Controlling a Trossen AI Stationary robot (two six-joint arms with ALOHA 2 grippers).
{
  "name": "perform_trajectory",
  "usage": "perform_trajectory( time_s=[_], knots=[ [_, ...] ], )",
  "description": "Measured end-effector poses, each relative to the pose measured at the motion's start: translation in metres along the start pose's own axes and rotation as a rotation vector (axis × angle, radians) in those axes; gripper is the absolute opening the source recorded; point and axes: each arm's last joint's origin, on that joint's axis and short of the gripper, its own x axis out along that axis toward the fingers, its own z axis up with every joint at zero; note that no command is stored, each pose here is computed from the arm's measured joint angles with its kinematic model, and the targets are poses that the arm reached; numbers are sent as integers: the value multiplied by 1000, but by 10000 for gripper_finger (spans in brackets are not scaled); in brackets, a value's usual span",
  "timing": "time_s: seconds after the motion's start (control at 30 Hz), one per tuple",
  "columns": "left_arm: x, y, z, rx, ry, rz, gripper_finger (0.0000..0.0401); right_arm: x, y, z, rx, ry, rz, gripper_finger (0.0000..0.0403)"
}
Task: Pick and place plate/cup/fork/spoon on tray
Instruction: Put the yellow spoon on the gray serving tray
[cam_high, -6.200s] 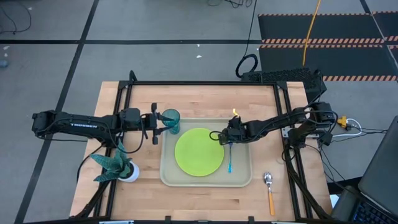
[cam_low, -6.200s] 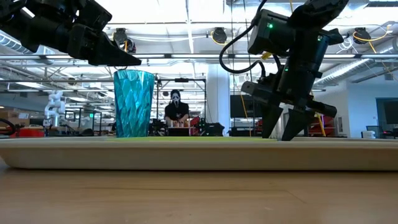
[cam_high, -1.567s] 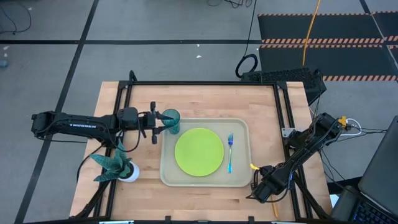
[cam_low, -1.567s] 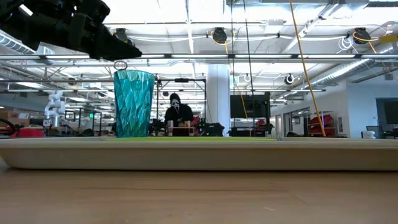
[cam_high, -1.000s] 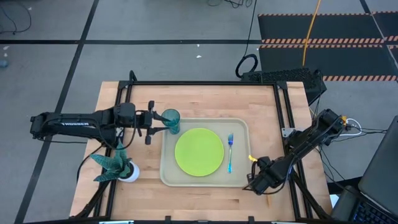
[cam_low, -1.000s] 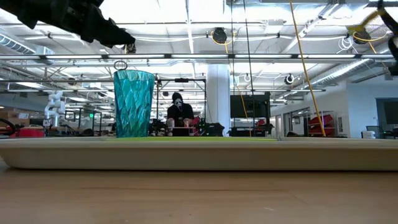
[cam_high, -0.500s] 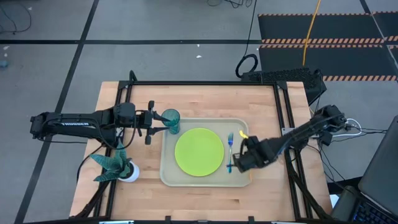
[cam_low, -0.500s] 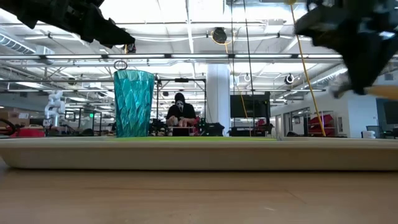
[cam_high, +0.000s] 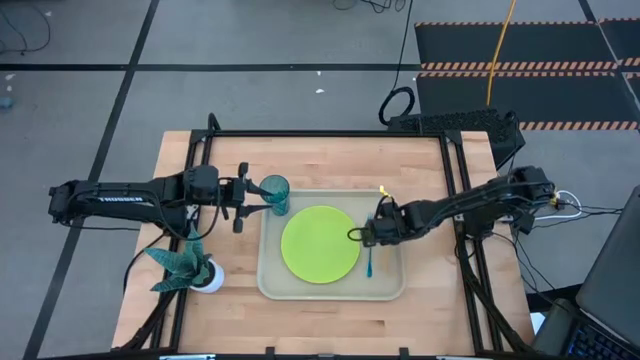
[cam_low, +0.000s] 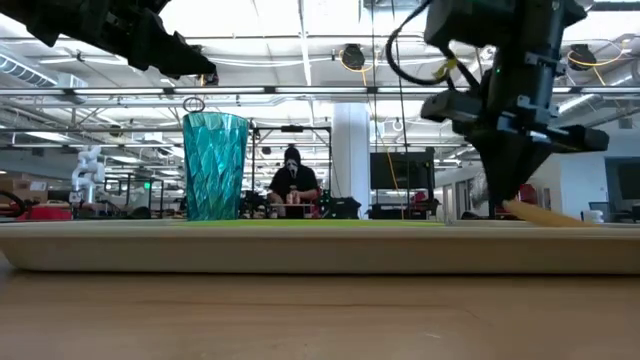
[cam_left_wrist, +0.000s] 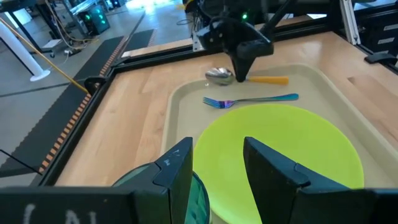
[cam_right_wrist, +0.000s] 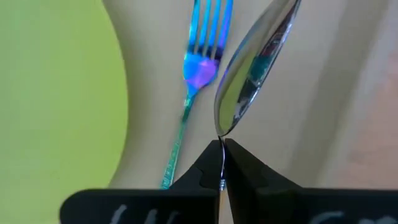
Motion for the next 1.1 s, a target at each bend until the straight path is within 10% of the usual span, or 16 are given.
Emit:
perform_trajectory(
  time_s=[1.1],
  knots=[
    [0,0,0,2,4,-1,147,8,-9,4,49,85,-31,53]
  ],
)
